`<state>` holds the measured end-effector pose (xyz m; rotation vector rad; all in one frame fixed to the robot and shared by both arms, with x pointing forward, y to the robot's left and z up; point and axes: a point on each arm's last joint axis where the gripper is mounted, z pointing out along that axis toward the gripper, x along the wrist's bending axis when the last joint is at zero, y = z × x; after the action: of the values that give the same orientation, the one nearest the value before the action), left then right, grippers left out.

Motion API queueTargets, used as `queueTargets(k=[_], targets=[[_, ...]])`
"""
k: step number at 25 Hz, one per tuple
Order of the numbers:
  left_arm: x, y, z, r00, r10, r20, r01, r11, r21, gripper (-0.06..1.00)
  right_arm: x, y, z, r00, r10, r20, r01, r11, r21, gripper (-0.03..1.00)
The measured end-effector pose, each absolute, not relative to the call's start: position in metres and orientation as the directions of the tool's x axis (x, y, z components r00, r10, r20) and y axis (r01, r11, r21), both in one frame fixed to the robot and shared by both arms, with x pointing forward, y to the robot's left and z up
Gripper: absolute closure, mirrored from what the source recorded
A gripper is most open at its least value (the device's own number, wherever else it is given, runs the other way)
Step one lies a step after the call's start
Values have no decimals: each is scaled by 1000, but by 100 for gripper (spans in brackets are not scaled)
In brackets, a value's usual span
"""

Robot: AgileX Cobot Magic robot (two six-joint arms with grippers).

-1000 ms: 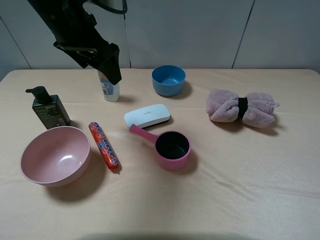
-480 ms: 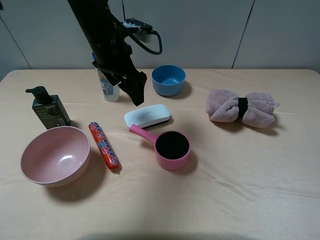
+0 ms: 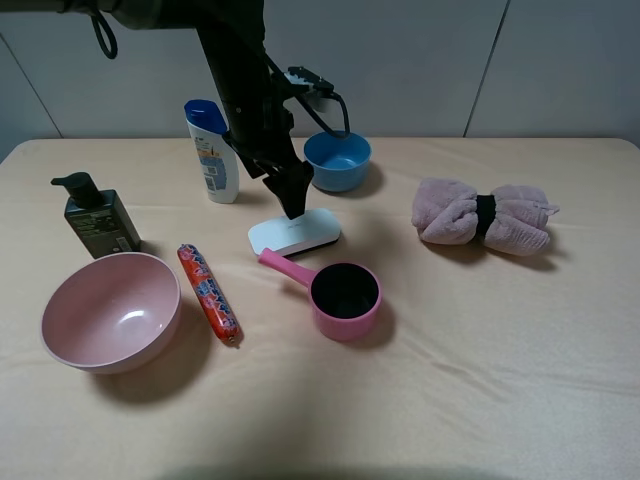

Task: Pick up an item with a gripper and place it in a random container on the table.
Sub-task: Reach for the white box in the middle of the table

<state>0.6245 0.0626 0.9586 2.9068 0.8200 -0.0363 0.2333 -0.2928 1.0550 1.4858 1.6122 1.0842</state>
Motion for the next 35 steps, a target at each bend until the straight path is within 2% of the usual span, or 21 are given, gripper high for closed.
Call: queueTargets(k=[8, 35], targets=[[623, 46, 928, 890, 456, -18, 457, -888, 44, -4, 233, -293, 1055, -115, 992, 53, 424, 0, 906, 27], [625, 25, 871, 920, 389, 40, 388, -921, 35, -4, 233, -293, 1055, -115, 992, 53, 424, 0, 906, 27]])
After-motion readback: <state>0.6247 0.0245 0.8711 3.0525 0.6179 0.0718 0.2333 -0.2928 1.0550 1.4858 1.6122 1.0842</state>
